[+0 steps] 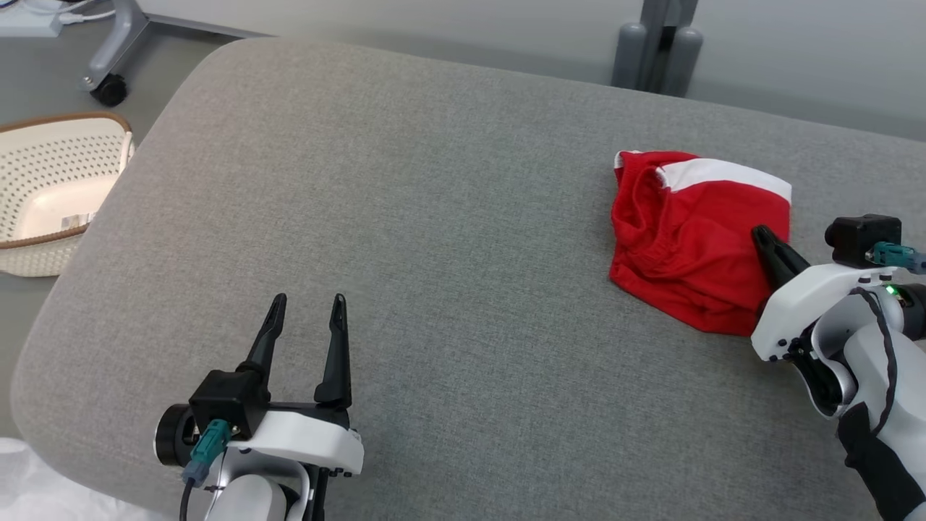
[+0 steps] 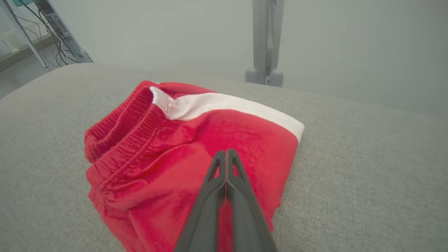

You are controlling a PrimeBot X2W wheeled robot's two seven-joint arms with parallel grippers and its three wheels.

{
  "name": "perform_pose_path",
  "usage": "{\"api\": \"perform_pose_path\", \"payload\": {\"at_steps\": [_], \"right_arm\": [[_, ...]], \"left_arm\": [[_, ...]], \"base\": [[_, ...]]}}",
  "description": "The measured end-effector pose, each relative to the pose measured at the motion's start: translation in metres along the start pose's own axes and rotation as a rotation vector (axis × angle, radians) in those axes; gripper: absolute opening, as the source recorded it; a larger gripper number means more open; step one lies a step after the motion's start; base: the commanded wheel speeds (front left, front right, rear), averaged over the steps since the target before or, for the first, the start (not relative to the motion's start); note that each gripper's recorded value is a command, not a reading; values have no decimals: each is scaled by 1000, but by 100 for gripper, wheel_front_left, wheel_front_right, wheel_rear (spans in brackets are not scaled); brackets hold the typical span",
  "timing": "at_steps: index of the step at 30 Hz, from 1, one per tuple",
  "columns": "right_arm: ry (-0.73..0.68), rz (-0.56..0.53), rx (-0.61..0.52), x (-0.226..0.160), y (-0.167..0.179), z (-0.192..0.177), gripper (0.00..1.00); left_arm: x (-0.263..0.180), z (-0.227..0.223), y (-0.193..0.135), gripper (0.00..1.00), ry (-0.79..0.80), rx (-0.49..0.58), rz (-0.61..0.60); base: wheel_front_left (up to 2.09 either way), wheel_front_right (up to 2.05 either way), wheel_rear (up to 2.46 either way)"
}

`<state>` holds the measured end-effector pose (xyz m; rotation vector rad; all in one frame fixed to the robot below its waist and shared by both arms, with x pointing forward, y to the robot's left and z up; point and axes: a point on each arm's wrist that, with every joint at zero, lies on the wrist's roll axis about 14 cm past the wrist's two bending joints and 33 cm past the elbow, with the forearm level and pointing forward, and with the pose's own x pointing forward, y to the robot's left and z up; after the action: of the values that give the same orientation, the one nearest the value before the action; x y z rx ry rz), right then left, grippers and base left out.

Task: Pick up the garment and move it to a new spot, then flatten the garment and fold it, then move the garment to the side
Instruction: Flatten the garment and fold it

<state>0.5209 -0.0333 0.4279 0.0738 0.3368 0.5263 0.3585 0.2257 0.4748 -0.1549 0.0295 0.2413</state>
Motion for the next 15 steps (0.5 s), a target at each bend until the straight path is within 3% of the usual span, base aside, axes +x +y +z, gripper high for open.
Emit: {"api": "perform_pose_path", "payload": {"at_steps": [9, 15], "right_arm": [[258, 94, 128, -2, 36, -58, 0], [325, 142, 162, -16, 47, -68, 0]], "left_arm": [[-1, -2, 6, 100, 8, 4, 26], [2, 0, -2, 100, 1, -3, 4]], "base": [[0, 0, 0], [0, 0, 0]]}}
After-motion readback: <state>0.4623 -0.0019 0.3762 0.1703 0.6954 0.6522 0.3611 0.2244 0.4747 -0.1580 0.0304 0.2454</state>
